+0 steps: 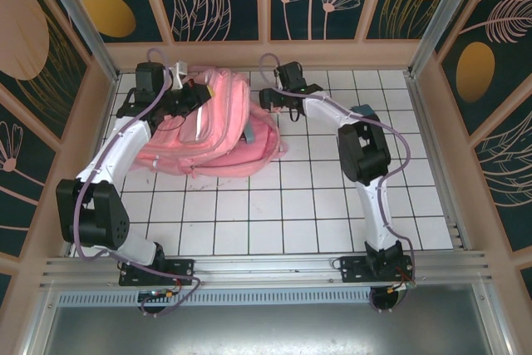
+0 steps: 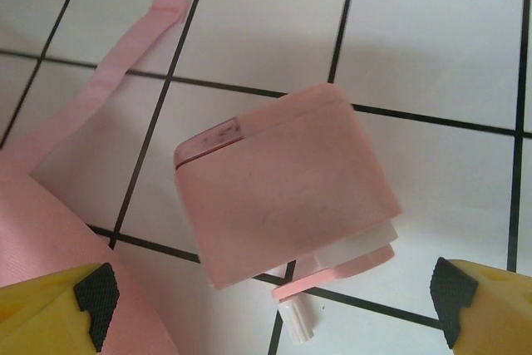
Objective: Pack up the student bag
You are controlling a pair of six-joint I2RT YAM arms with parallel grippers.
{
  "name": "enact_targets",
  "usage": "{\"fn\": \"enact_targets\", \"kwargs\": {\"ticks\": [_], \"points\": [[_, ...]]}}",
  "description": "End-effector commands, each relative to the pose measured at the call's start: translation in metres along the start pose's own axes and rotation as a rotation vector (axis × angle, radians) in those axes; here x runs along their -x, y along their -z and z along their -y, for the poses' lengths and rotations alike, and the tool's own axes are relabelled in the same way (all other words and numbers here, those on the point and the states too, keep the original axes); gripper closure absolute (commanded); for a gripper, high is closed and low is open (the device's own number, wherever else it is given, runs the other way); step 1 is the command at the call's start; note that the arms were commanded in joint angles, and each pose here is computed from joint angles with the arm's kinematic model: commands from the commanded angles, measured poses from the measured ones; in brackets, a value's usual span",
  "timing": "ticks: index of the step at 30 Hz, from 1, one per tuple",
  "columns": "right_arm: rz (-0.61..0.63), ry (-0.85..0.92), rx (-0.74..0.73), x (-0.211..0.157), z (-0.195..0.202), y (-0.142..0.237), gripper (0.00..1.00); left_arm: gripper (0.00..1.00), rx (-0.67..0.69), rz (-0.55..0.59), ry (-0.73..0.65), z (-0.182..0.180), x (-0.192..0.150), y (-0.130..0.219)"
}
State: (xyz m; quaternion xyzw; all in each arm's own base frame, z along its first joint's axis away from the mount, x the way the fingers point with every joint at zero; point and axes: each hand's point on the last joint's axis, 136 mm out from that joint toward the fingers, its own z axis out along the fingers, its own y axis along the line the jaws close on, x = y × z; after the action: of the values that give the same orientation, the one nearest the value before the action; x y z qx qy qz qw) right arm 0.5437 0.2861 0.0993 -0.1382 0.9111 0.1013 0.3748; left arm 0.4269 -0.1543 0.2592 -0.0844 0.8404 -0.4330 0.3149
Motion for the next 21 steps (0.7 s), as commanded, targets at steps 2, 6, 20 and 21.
{"fn": "enact_targets", "kwargs": {"ticks": [2,6,20,21], "points": [[-0.014,0.192,-0.085,0.0,0.003,-0.016,0.01,1.0,0.012,0.031,-0.019,0.006,0.005,0.014],[-0.039,0.218,-0.073,-0.002,0.003,-0.027,0.01,1.0,0.019,0.031,-0.03,0.007,0.006,0.016],[-0.108,0.196,0.012,-0.017,0.015,-0.045,0.02,1.0,0.037,0.028,-0.033,0.005,0.005,0.018],[-0.112,0.197,0.041,-0.019,0.01,-0.045,0.02,1.0,0.038,0.024,-0.041,0.007,0.005,0.019]]}}
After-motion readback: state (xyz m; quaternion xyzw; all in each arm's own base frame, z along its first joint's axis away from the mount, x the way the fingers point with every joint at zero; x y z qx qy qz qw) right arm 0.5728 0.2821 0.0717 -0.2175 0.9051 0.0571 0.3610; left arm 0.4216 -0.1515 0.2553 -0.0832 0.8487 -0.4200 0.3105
